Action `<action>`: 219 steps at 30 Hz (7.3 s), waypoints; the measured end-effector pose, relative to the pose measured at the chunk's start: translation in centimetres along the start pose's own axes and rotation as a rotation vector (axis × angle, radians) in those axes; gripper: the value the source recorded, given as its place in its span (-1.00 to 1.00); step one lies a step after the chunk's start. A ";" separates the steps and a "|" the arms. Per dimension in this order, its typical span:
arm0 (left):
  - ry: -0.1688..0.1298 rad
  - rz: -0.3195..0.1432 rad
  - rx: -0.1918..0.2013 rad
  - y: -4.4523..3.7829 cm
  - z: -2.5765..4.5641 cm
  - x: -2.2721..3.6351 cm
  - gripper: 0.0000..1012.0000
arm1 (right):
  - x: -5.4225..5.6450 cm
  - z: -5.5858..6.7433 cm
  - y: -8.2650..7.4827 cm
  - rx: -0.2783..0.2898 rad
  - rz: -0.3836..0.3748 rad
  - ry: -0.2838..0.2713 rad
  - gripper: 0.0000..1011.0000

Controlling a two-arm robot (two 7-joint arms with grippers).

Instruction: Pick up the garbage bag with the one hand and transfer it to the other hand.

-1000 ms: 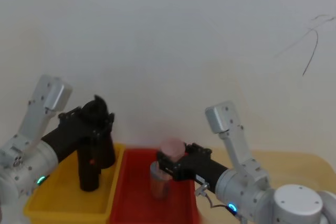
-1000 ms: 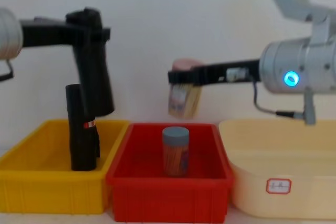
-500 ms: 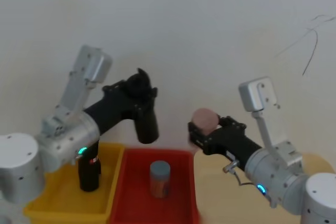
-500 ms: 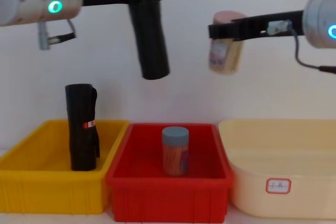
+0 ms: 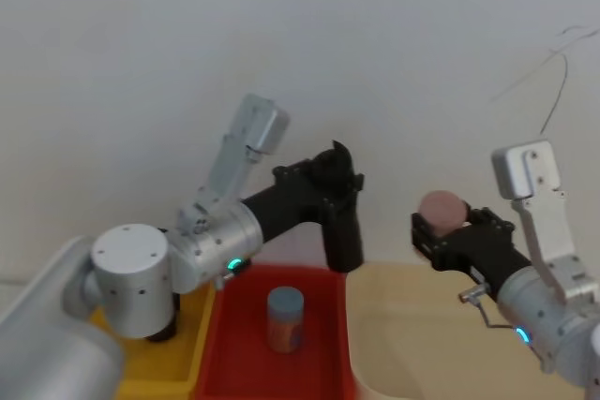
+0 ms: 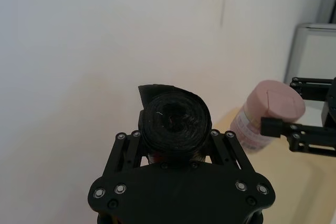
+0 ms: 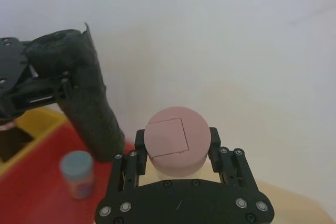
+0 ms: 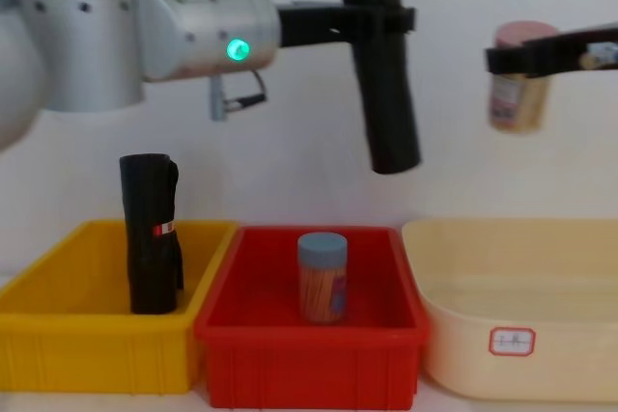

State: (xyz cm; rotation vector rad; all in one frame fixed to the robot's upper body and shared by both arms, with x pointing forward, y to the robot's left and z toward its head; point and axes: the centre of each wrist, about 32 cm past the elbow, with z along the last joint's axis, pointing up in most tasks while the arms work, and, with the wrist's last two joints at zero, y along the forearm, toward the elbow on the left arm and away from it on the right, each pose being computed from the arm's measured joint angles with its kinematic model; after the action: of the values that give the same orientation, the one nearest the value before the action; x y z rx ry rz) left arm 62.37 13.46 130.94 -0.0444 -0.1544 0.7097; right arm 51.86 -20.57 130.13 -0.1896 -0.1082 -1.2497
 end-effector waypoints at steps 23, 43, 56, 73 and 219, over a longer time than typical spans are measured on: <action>0.057 -0.126 0.070 -5.38 -4.79 -0.71 0.00 | 4.8 -6.4 -1.2 -0.224 -0.278 0.069 0.29; 0.127 -0.241 0.103 -7.51 -6.91 -1.70 0.00 | 5.0 -8.0 -1.2 -0.230 -0.221 0.157 0.29; 0.123 -0.275 0.096 -8.27 -6.77 -2.77 0.00 | 4.5 -7.0 -1.6 -0.187 -0.194 0.150 0.29; 0.094 -0.243 0.084 -7.88 -6.65 -2.87 0.00 | 4.3 -7.4 -1.3 -0.216 -0.179 0.151 0.61; 0.086 -0.227 0.077 -7.62 -6.55 -2.70 0.00 | 3.5 -9.1 5.1 -0.109 0.222 0.159 0.10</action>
State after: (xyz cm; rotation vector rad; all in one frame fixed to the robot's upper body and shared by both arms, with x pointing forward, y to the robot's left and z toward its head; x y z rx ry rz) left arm 66.29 6.00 124.83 0.0163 -0.0488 0.4858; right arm 57.61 -24.15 121.46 -0.1904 0.1154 -1.0457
